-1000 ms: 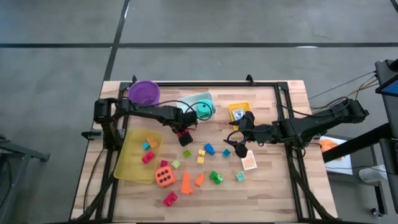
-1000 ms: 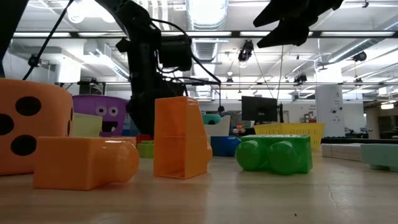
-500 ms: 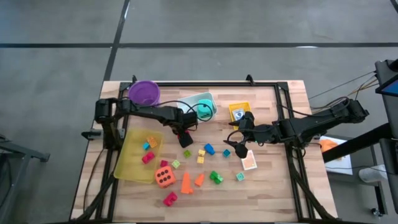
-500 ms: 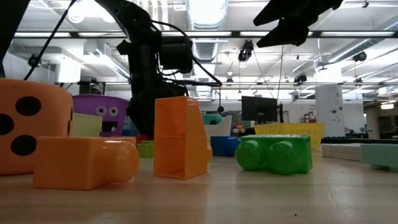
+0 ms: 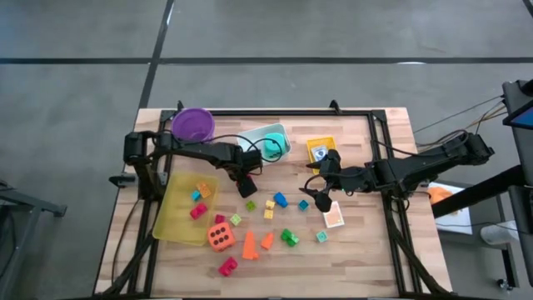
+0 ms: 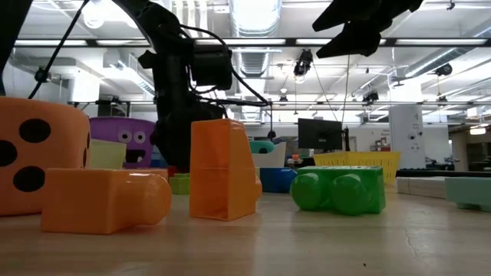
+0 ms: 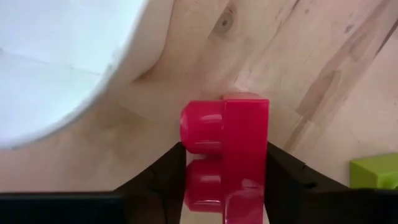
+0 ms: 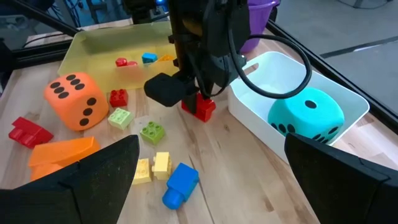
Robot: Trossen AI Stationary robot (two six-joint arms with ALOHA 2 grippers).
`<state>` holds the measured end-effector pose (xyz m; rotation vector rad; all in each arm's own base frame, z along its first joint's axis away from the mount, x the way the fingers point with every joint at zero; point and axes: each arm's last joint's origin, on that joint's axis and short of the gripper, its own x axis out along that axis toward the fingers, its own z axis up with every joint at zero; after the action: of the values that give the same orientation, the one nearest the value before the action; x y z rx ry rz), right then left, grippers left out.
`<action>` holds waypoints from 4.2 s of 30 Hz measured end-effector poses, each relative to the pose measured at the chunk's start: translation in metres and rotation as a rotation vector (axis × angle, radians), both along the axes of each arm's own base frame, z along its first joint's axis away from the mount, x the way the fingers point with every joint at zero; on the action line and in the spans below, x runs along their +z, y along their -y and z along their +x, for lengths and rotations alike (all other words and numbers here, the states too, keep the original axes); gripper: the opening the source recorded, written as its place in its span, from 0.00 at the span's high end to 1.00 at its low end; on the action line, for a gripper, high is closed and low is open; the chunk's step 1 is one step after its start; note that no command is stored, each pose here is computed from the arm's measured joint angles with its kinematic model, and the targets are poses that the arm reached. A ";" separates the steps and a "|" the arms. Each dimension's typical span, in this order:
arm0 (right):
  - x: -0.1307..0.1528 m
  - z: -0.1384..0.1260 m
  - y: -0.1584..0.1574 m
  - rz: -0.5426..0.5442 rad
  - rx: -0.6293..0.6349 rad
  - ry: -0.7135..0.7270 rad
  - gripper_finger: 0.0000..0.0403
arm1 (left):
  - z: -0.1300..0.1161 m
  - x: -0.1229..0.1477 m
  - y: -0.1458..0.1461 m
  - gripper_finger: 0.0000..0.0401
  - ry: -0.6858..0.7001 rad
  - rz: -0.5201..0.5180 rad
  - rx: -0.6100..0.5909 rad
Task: Pick & Place Toys
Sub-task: Put the red game piece into the light yellow bin
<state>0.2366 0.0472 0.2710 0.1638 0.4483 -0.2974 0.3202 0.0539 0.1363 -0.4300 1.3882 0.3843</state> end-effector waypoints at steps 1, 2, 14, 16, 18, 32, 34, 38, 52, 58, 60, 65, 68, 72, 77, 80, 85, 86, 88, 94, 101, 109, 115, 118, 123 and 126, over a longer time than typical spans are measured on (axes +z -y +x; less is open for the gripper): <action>0.000 0.000 0.000 0.000 0.000 0.000 0.01 | 0.000 0.001 0.000 0.64 0.000 0.001 0.001; 0.000 0.000 0.000 0.000 0.000 0.000 0.01 | 0.000 0.002 0.000 0.64 0.001 0.000 0.003; 0.000 0.000 0.000 -0.003 0.003 -0.002 0.01 | -0.012 0.041 0.002 0.87 0.073 0.003 0.028; 0.000 0.000 0.000 -0.003 0.003 -0.001 0.01 | -0.016 0.056 0.003 0.88 0.123 0.008 0.027; 0.000 0.000 0.000 -0.002 0.003 0.001 0.01 | -0.019 0.065 0.004 0.88 0.150 0.008 0.028; 0.001 0.000 0.000 -0.004 0.005 0.005 0.01 | -0.063 0.121 0.015 0.88 0.203 0.003 0.052; 0.001 0.000 0.000 -0.005 0.005 0.004 0.01 | -0.074 0.129 0.018 0.88 0.190 -0.006 0.062; 0.001 0.000 0.000 -0.007 0.006 0.004 0.01 | -0.093 0.140 0.027 0.88 0.159 -0.021 0.080; 0.001 0.000 0.000 -0.006 0.006 0.004 0.01 | -0.136 0.159 0.064 0.88 0.055 -0.055 0.145; 0.001 0.000 0.000 -0.003 0.004 0.005 0.01 | -0.143 0.157 0.078 0.88 -0.012 -0.057 0.165; 0.001 0.000 0.000 -0.003 0.005 0.005 0.01 | -0.145 0.157 0.082 0.88 -0.024 -0.058 0.167; 0.001 0.000 0.000 -0.003 0.004 0.005 0.01 | -0.149 0.157 0.094 0.88 -0.038 -0.060 0.167; 0.001 0.000 0.000 -0.003 0.006 0.005 0.01 | -0.151 0.156 0.102 0.88 -0.044 -0.063 0.165; 0.001 0.000 0.000 0.000 0.007 0.005 0.01 | -0.157 0.151 0.110 0.88 -0.092 -0.052 0.192; 0.001 0.000 0.000 0.002 0.007 0.005 0.01 | -0.165 0.138 0.117 0.88 -0.157 -0.041 0.216; 0.001 0.000 0.000 0.002 0.007 0.005 0.01 | -0.169 0.126 0.119 0.88 -0.197 -0.031 0.241; 0.001 0.000 0.000 0.002 0.007 0.006 0.01 | -0.173 0.107 0.118 0.88 -0.243 -0.013 0.298; 0.001 0.000 0.000 0.002 0.007 0.006 0.01 | -0.173 0.103 0.118 0.88 -0.243 -0.013 0.299; 0.001 0.000 0.000 0.002 0.007 0.006 0.01 | -0.173 0.095 0.118 0.88 -0.232 -0.020 0.299; 0.001 0.000 0.000 0.003 0.007 0.006 0.01 | -0.176 0.068 0.117 0.88 -0.234 -0.024 0.340; 0.001 0.000 0.000 0.003 0.006 0.006 0.01 | -0.177 0.054 0.116 0.88 -0.220 -0.013 0.366; 0.001 0.000 0.000 0.003 0.006 0.007 0.01 | -0.174 0.038 0.117 0.88 -0.148 -0.050 0.370; 0.001 0.000 0.000 0.003 0.006 0.008 0.01 | -0.178 0.029 0.115 0.88 -0.162 -0.054 0.396; 0.001 0.000 0.000 0.004 0.006 0.010 0.01 | -0.178 0.029 0.115 0.88 -0.163 -0.054 0.396; 0.001 0.000 0.000 0.004 0.006 0.010 0.01 | -0.178 0.029 0.115 0.88 -0.162 -0.054 0.392; 0.001 0.000 0.000 0.004 0.006 0.010 0.01 | -0.178 0.029 0.115 0.88 -0.162 -0.055 0.392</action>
<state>0.2371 0.0475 0.2719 0.1673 0.4395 -0.2894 0.1420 -0.0616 0.1650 -0.7329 1.4734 0.7148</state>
